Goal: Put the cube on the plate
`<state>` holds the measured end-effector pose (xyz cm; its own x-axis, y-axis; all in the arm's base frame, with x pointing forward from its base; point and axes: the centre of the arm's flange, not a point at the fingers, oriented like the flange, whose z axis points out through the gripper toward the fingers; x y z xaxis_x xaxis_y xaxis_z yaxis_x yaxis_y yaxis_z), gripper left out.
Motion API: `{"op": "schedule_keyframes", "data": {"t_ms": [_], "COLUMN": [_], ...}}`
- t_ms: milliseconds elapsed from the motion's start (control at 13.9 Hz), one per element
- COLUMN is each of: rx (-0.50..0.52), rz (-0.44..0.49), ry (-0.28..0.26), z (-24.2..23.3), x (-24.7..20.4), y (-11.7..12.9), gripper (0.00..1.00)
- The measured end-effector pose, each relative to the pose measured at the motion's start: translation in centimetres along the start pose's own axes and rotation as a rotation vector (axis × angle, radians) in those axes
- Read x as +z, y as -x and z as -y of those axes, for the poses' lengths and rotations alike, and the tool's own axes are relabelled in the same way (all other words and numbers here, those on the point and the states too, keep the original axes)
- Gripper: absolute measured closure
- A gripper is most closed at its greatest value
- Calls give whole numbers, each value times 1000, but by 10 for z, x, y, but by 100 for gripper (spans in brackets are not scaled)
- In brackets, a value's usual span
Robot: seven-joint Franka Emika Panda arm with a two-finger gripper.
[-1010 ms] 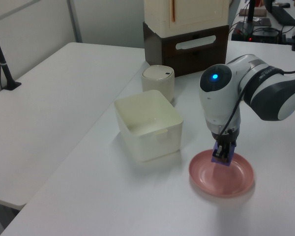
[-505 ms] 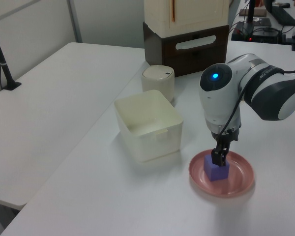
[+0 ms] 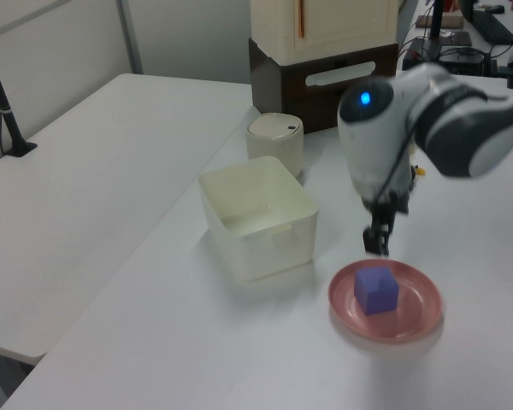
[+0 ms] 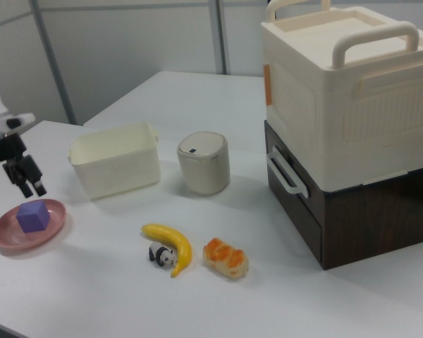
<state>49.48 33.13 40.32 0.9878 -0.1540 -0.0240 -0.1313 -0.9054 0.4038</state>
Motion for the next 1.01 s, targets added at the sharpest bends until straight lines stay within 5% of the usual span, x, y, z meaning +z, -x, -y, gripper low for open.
{"op": "schedule_keyframes", "data": {"t_ms": [361, 577, 866, 1010], "rx": [-64, -66, -46, -18], "rz": [37, 10, -40, -37], "ry": [-54, -188, -359, -407], "z": [-116, -248, -421, -470], "x": [-52, -87, -87, -70], "y": [-53, -88, -95, -95], "gripper": [0, 0, 0, 0]}}
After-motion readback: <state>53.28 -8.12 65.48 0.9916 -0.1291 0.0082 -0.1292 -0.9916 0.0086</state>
